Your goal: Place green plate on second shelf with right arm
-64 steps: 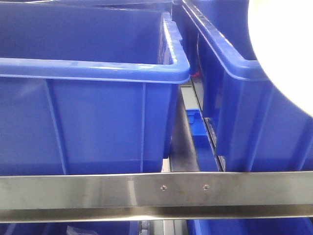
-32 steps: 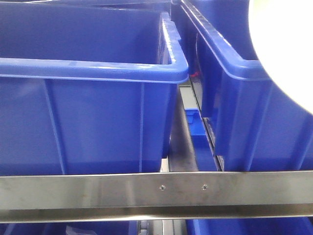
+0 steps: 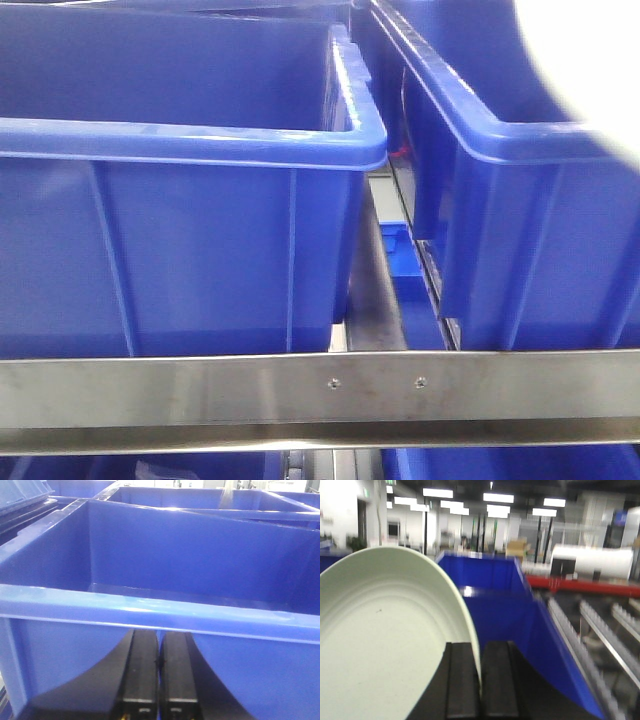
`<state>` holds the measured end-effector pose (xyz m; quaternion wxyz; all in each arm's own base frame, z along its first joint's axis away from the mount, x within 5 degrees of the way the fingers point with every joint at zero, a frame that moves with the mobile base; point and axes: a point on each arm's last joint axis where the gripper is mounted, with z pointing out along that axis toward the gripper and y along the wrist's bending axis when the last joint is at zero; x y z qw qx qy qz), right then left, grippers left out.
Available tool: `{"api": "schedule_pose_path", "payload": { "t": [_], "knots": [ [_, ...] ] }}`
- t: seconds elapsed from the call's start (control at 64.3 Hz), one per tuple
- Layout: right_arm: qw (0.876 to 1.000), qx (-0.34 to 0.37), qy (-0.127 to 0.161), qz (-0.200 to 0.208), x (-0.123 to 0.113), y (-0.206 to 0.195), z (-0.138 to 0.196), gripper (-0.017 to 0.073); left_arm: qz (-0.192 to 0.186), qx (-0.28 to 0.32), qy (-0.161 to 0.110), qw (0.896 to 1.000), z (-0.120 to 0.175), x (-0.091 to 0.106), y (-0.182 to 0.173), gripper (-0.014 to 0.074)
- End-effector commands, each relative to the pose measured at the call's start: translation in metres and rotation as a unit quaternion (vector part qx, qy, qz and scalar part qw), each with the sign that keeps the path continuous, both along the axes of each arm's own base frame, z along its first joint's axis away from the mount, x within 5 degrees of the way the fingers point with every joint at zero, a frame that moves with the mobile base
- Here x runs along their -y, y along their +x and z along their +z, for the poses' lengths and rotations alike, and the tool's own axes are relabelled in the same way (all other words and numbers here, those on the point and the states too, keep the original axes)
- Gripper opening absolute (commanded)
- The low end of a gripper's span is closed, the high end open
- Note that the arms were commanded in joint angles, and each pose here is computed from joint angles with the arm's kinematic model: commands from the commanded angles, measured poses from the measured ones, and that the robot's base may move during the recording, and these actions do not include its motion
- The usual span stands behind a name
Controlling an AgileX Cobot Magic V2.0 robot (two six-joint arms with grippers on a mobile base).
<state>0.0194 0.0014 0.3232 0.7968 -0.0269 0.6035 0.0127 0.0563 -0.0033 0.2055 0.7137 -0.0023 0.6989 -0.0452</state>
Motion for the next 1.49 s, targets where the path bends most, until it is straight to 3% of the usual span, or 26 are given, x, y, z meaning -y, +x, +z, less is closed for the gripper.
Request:
{"api": "schedule_pose_path", "payload": {
  "t": [0.0, 0.466, 0.824, 0.902, 1.057, 1.119, 1.275, 1.337, 1.446, 1.477],
  "knots": [
    [0.994, 0.109, 0.010, -0.004, 0.001, -0.002, 0.029, 0.0029, -0.002, 0.029, -0.005, 1.000, -0.005, 0.000, 0.000, 0.0131],
    [0.994, 0.106, -0.001, -0.019, -0.003, 0.100, 0.041, 0.0029, -0.002, 0.029, -0.005, 1.000, -0.005, 0.000, 0.000, 0.0131],
    [0.990, 0.065, 0.010, -0.124, 0.012, 0.173, 0.046, 0.0039, -0.002, 0.029, -0.005, 1.000, -0.005, 0.000, 0.000, 0.0131],
    [0.991, 0.042, 0.011, -0.124, 0.012, 0.182, 0.040, 0.0096, -0.002, 0.029, -0.005, 1.000, -0.005, 0.000, 0.000, 0.0131],
    [0.994, -0.007, 0.009, -0.111, 0.010, 0.192, 0.028, 0.0337, -0.002, 0.029, -0.005, 1.000, -0.005, 0.000, 0.000, 0.0131],
    [0.994, -0.014, 0.010, -0.109, 0.009, 0.192, 0.027, 0.0363, -0.002, 0.029, -0.005, 1.000, -0.005, 0.000, 0.000, 0.0131],
    [0.994, -0.010, 0.040, -0.098, 0.009, 0.187, 0.030, 0.0344, -0.002, 0.029, -0.005, 1.000, -0.005, 0.000, 0.000, 0.0131],
    [0.995, -0.024, 0.054, -0.085, 0.008, 0.183, 0.030, 0.0267, -0.002, 0.029, -0.005, 1.000, -0.005, 0.000, 0.000, 0.0131],
    [0.994, -0.074, 0.058, -0.056, 0.003, 0.173, 0.028, 0.0004, -0.002, 0.029, -0.005, 1.000, -0.005, 0.000, 0.000, 0.0131],
    [0.993, -0.086, 0.056, -0.048, 0.002, 0.169, 0.028, 0.0037, -0.002, 0.029, -0.005, 1.000, -0.005, 0.000, 0.000, 0.0131]
  ]
}}
